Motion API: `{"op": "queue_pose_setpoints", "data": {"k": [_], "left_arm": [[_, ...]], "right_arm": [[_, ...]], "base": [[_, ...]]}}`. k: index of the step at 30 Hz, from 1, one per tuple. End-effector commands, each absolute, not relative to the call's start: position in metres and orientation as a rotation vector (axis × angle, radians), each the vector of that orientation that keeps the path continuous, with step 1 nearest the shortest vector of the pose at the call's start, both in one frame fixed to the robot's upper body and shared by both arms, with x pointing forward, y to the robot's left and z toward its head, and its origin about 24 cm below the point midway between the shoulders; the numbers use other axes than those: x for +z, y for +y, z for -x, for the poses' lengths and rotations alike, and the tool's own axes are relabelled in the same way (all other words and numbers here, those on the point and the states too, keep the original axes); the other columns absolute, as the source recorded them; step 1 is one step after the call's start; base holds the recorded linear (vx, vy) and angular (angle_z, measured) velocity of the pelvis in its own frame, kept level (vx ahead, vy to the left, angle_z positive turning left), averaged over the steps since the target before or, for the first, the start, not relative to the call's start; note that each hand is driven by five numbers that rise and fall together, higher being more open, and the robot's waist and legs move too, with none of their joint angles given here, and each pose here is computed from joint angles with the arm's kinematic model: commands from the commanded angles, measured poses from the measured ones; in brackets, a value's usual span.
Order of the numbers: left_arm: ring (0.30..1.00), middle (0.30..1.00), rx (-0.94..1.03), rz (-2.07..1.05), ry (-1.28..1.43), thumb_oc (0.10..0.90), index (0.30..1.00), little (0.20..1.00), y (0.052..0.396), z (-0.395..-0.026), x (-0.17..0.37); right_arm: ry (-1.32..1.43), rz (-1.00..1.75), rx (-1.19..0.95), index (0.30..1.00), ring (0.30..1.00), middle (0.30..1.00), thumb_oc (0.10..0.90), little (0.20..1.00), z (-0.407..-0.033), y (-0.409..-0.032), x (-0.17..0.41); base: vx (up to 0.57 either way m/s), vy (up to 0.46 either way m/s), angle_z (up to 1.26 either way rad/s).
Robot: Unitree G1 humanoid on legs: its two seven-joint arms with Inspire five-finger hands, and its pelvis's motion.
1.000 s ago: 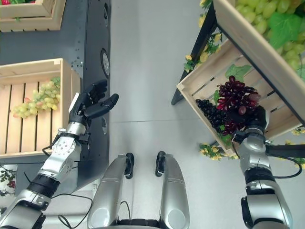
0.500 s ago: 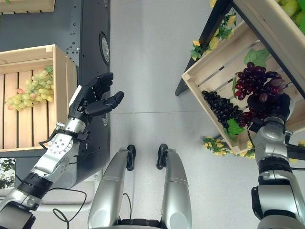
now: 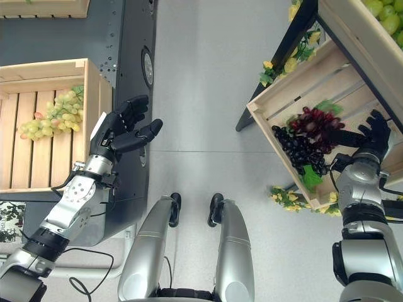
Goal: Pick up the fruits from the basket on one side to the basket on the other side
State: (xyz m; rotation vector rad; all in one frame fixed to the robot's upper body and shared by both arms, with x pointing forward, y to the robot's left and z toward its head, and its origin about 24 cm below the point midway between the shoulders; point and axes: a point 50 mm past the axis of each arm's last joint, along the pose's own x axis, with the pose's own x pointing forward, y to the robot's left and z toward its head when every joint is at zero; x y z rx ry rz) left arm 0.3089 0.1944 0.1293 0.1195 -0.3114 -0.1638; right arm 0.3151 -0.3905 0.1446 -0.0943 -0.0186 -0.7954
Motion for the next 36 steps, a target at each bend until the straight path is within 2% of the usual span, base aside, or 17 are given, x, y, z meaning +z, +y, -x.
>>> {"op": "queue_pose_setpoints", "data": {"k": [1, 10, 14, 18, 24, 29, 36], "left_arm": [[0.9, 0.9, -0.256, -0.1, -0.599, 0.8, 0.9, 0.9, 0.177, -0.298, 0.184], [0.9, 0.9, -0.205, -0.119, -0.725, 0.8, 0.9, 0.9, 0.183, -0.292, 0.205], [0.9, 0.9, 0.009, -0.27, -0.859, 0.8, 0.9, 0.9, 0.2, -0.288, 0.224], [0.9, 0.9, 0.313, -0.494, -0.931, 0.8, 0.9, 0.9, 0.234, -0.29, 0.242], [0.9, 0.9, 0.512, -0.601, -0.806, 0.8, 0.9, 0.9, 0.279, -0.3, 0.234], [0.9, 0.9, 0.705, -0.597, -0.75, 0.8, 0.9, 0.9, 0.309, -0.304, 0.219], [0.9, 0.9, 0.754, -0.754, -0.581, 0.8, 0.9, 0.9, 0.324, -0.318, 0.202]], "right_arm": [[-0.221, 0.22, -0.907, 0.9, 0.9, 0.9, 0.8, 0.9, -0.3, -0.418, 0.209], [-0.206, 0.273, -0.887, 0.9, 0.9, 0.9, 0.8, 0.9, -0.301, -0.411, 0.197], [-0.256, 0.282, -0.69, 0.9, 0.9, 0.9, 0.8, 0.9, -0.315, -0.376, 0.184], [-0.242, 0.298, -0.437, 0.9, 0.9, 0.9, 0.8, 0.9, -0.318, -0.335, 0.155], [-0.205, 0.344, -0.176, 0.9, 0.9, 0.9, 0.8, 0.9, -0.32, -0.285, 0.128], [-0.14, 0.382, -0.061, 0.9, 0.9, 0.9, 0.8, 0.9, -0.326, -0.269, 0.115], [-0.072, 0.358, 0.034, 0.9, 0.9, 0.9, 0.8, 0.9, -0.337, -0.261, 0.111]], "base": [[0.0, 0.0, 0.0], [0.03, 0.012, 0.05], [0.05, 0.045, 0.06], [0.03, 0.032, 0.01], [0.02, 0.027, 0.02], [0.0, 0.046, -0.03], [-0.01, 0.035, 0.0]]}}
